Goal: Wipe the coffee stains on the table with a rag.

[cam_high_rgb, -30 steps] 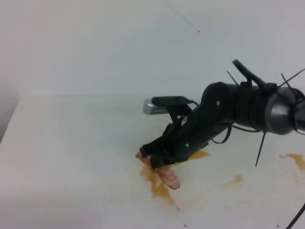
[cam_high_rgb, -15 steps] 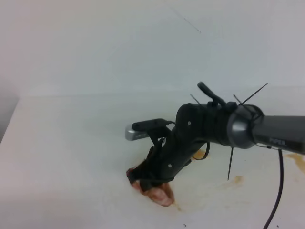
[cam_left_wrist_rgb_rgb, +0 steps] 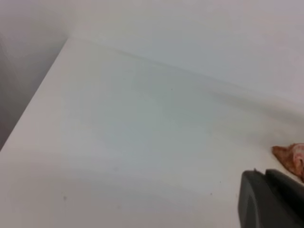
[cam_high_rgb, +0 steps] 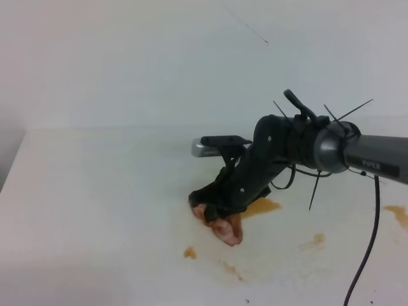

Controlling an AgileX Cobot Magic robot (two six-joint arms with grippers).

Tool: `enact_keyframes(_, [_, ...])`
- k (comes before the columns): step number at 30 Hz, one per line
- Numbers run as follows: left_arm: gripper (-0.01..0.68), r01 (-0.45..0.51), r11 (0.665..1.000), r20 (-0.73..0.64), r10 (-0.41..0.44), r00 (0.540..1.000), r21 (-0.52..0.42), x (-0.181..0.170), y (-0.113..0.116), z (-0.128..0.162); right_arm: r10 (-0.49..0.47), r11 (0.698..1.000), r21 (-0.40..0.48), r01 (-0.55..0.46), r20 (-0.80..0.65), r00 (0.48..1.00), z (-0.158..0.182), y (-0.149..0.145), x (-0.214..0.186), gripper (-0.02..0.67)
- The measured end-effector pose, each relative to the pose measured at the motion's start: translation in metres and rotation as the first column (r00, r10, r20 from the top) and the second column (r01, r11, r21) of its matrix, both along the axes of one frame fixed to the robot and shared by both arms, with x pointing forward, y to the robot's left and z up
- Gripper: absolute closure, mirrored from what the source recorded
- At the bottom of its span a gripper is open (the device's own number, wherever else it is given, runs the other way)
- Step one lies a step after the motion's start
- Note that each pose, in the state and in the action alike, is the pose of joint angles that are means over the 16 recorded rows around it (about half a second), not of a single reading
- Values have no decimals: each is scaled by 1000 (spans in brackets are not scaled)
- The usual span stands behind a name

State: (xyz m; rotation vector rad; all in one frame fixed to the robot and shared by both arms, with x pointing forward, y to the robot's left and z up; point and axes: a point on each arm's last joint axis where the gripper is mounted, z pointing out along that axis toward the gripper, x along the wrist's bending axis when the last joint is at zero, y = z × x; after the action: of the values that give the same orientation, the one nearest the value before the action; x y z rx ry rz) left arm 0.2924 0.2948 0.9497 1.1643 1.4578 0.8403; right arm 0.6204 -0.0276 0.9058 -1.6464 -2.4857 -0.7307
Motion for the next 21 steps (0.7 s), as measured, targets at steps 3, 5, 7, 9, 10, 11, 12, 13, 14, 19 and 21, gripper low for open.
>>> enact_keyframes(3, [678,0,1000,1,0,1000,0,0,0,0,-22,1000,-20,22,-5,1000,-1,-14,12,602])
enact_keyframes(5, [678,0,1000,1,0,1000,0,0,0,0,-29,999,-46,29,-6,1000,-1,-24,18,606])
enact_keyframes(7, [678,0,1000,1,0,1000,0,0,0,0,-35,997,-67,34,-7,999,-2,-33,23,602])
enact_keyframes(9, [678,0,1000,1,0,1000,0,0,0,0,-38,995,-88,37,-7,999,-2,-41,27,602])
enact_keyframes(10, [678,0,1000,1,0,1000,0,0,0,0,-39,994,-99,38,-5,999,-2,-45,29,602])
enact_keyframes(11, [678,0,1000,1,0,1000,0,0,0,0,-38,993,-111,37,-6,999,-2,-49,30,602])
enact_keyframes(12, [678,0,1000,1,0,1000,0,0,0,0,-36,992,-122,35,-8,999,-3,-52,31,602])
enact_keyframes(13, [678,0,1000,1,0,1000,0,0,0,0,-34,991,-133,33,-8,999,-3,-55,32,602])
enact_keyframes(14, [678,0,1000,1,0,1000,0,0,0,0,-30,989,-143,29,-10,999,-2,-57,32,606])
enact_keyframes(19, [678,0,1000,1,0,1000,0,0,0,0,17,984,-180,-14,14,1000,7,-59,30,602])
enact_keyframes(21, [678,0,1000,1,0,1000,0,0,0,0,46,983,-178,-39,36,998,15,-53,27,606])
